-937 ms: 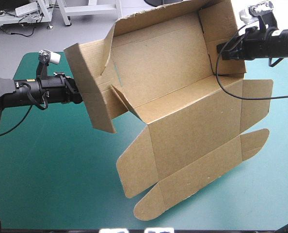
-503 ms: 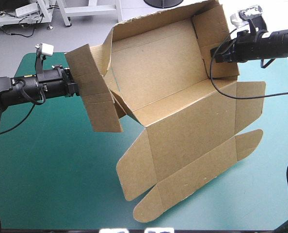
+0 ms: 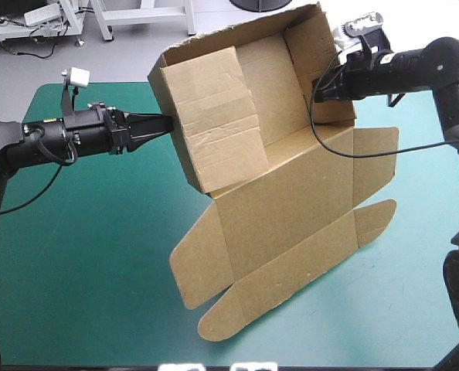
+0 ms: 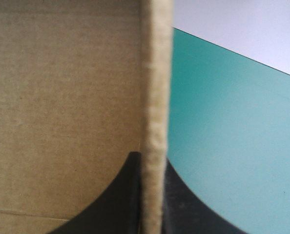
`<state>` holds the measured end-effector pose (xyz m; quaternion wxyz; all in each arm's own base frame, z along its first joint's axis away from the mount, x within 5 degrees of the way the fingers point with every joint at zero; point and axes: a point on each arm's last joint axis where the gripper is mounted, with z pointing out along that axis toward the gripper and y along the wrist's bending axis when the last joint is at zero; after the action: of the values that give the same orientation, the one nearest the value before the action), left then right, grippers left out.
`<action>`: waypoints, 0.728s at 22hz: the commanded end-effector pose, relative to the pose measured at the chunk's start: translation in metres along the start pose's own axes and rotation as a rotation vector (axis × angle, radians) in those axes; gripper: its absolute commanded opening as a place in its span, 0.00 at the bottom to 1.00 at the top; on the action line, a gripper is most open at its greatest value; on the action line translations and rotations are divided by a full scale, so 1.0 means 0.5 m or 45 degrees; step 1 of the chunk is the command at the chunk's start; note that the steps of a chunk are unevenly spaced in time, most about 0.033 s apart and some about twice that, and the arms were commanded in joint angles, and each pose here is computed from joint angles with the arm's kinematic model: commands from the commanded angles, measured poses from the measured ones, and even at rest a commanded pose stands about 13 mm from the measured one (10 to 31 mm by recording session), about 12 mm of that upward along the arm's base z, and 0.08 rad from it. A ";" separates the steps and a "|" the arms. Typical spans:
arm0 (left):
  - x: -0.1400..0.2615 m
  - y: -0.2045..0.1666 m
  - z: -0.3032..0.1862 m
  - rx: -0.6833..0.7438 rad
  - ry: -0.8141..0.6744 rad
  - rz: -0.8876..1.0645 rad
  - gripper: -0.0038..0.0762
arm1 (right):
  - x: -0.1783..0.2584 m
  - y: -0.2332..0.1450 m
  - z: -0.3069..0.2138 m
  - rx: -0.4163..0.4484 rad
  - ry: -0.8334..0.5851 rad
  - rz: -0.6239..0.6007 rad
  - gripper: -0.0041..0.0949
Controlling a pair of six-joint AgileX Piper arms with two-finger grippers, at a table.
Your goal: Fold the box
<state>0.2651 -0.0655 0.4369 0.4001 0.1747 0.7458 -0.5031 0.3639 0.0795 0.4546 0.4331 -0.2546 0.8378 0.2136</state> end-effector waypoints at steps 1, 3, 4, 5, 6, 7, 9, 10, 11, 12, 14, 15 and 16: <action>-0.008 -0.064 -0.002 0.179 -0.020 0.031 0.56 | -0.040 0.048 -0.038 -0.024 -0.176 -0.004 0.02; -0.008 -0.066 -0.003 0.181 -0.022 0.032 0.56 | -0.042 0.052 -0.031 -0.008 -0.174 -0.001 0.02; -0.010 -0.068 -0.004 0.188 -0.028 0.030 0.56 | -0.042 0.054 -0.024 0.016 -0.167 -0.002 0.02; -0.010 -0.068 -0.004 0.190 -0.030 0.030 0.56 | -0.042 0.056 -0.023 0.021 -0.166 -0.002 0.02; -0.010 -0.068 -0.004 0.190 -0.030 0.030 0.58 | -0.043 0.057 -0.022 0.021 -0.173 0.002 0.02; -0.010 -0.068 -0.004 0.188 -0.028 0.030 0.58 | -0.044 0.058 -0.021 0.018 -0.176 0.004 0.02; -0.009 -0.067 -0.004 0.182 -0.023 0.033 0.61 | -0.045 0.058 -0.021 0.019 -0.181 0.014 0.02; -0.009 -0.067 -0.004 0.178 -0.027 0.033 0.62 | -0.045 0.057 -0.021 0.022 -0.182 0.018 0.02; -0.009 -0.066 -0.003 0.175 -0.027 0.036 0.62 | -0.045 0.057 -0.021 0.022 -0.182 0.019 0.02; -0.009 -0.066 -0.003 0.173 -0.027 0.037 0.63 | -0.045 0.057 -0.021 0.022 -0.182 0.019 0.02; -0.009 -0.064 -0.003 0.156 -0.026 0.044 0.64 | -0.046 0.057 -0.022 0.024 -0.189 0.036 0.02; -0.010 -0.063 -0.003 0.144 -0.025 0.049 0.64 | -0.046 0.056 -0.022 0.027 -0.191 0.041 0.02; -0.010 -0.061 -0.003 0.132 -0.029 0.050 0.64 | -0.046 0.056 -0.022 0.031 -0.192 0.048 0.02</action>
<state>0.2639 -0.0710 0.4370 0.3954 0.1811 0.7439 -0.5074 0.3694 0.0964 0.4495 0.4386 -0.2362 0.8456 0.1918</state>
